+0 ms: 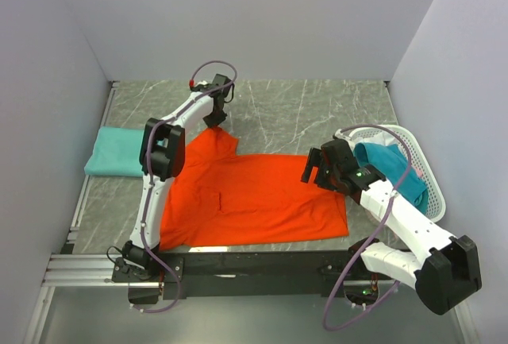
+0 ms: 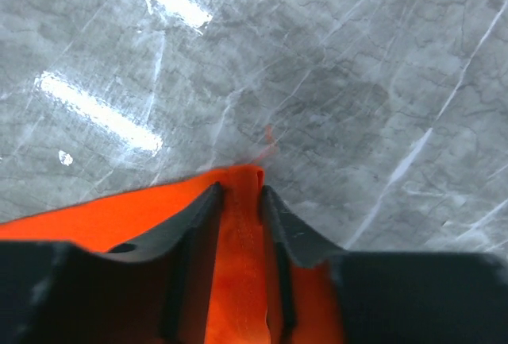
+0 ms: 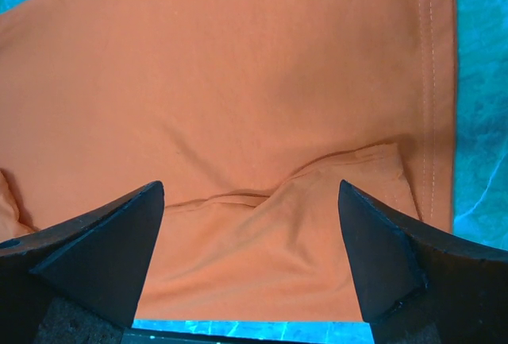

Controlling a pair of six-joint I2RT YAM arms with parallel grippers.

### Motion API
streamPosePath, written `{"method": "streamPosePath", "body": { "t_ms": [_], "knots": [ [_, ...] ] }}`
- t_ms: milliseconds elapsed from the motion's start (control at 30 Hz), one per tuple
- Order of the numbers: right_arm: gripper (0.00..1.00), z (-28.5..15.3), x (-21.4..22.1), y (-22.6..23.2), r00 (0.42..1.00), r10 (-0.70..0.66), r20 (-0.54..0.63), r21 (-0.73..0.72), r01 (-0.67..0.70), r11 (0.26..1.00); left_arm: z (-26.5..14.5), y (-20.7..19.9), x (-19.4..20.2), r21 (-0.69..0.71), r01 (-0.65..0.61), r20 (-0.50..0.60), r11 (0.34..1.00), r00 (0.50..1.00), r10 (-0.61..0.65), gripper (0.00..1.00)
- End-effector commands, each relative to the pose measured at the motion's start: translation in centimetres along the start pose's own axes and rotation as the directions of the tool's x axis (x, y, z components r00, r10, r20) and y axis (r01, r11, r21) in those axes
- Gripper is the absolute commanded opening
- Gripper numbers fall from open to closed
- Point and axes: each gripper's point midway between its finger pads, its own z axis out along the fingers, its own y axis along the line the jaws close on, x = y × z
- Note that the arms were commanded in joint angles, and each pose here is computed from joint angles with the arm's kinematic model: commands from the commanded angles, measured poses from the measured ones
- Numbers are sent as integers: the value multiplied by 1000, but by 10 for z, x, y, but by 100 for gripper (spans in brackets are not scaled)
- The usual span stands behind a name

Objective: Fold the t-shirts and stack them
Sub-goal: Fold the tshirt

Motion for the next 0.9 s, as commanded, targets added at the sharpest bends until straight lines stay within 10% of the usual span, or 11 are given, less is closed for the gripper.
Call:
{"method": "streamPosePath", "body": {
  "t_ms": [0, 167, 867],
  "knots": [
    [96, 1, -7, 1, 1000, 0, 31, -8, 0, 1000, 2, 2, 9, -9, -20, -28, 1000, 999, 20, 29],
    [96, -3, -11, 1, 999, 5, 53, -15, -4, 1000, -3, 16, 12, -37, -36, -26, 999, 999, 35, 1],
    [93, -12, -48, -10, 991, 67, 115, 111, -80, 991, -105, 58, 15, 75, -70, 127, 995, 990, 60, 1]
  ]
}}
